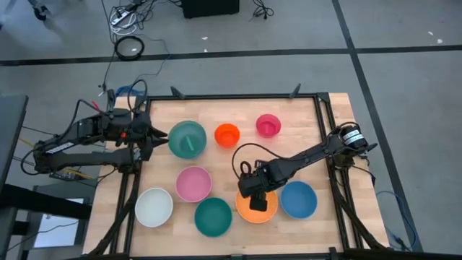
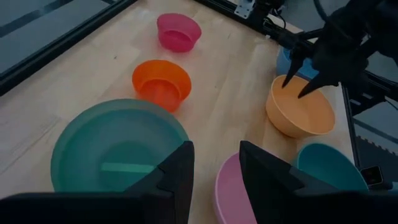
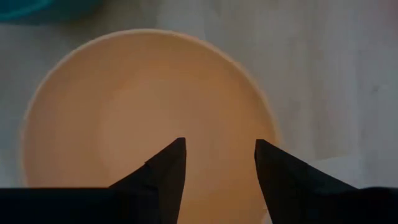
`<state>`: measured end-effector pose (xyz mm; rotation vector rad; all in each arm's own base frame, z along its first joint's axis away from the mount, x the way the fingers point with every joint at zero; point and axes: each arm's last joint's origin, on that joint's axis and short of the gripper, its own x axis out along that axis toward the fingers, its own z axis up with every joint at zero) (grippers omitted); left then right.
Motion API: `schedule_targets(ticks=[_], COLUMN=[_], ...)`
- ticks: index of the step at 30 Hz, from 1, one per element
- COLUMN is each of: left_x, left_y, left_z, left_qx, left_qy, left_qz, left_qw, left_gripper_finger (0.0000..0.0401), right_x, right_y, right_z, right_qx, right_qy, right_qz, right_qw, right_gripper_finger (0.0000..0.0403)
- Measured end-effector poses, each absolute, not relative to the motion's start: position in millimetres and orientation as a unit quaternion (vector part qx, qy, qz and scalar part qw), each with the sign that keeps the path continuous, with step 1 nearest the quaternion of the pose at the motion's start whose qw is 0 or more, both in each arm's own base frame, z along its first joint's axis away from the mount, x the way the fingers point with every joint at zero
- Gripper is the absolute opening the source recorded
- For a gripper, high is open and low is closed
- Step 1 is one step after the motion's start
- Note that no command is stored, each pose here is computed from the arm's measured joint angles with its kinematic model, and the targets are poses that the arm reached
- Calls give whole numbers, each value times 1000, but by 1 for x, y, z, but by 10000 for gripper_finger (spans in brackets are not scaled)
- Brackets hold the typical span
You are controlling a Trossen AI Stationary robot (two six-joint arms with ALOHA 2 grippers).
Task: Nest bowls inside each other
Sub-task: Stack the light orange bowl on top of the light green bowl
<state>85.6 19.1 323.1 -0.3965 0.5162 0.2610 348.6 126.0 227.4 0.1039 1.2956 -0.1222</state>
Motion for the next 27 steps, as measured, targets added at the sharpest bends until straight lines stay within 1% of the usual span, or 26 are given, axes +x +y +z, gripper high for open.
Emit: schedule_targets(ticks=[3,9,17,21,24,25,27], left_x=[86,86,86,86,86,86,86], left_y=[19,19,19,19,19,19,19], left_z=[323,323,323,323,323,323,323], left_qx=[-194,-194,-194,-194,-194,-194,-194], left_qy=[253,253,253,253,253,253,253], left_qz=[128,128,128,128,128,128,128], left_qw=[939,939,939,939,939,939,939], left_gripper_finger=[138,138,138,138,138,138,138], right_x=[348,350,346,346,344,344,342], right_y=[122,102,92,93,92,91,90], right_z=[227,219,199,190,180,176,171], right_qx=[18,2,29,43,57,61,66], right_qy=[603,613,636,629,623,621,619], right_qz=[-68,-88,-76,-71,-75,-77,-81], right_qw=[795,785,768,773,777,778,778], right_gripper_finger=[178,179,179,176,163,153,119])
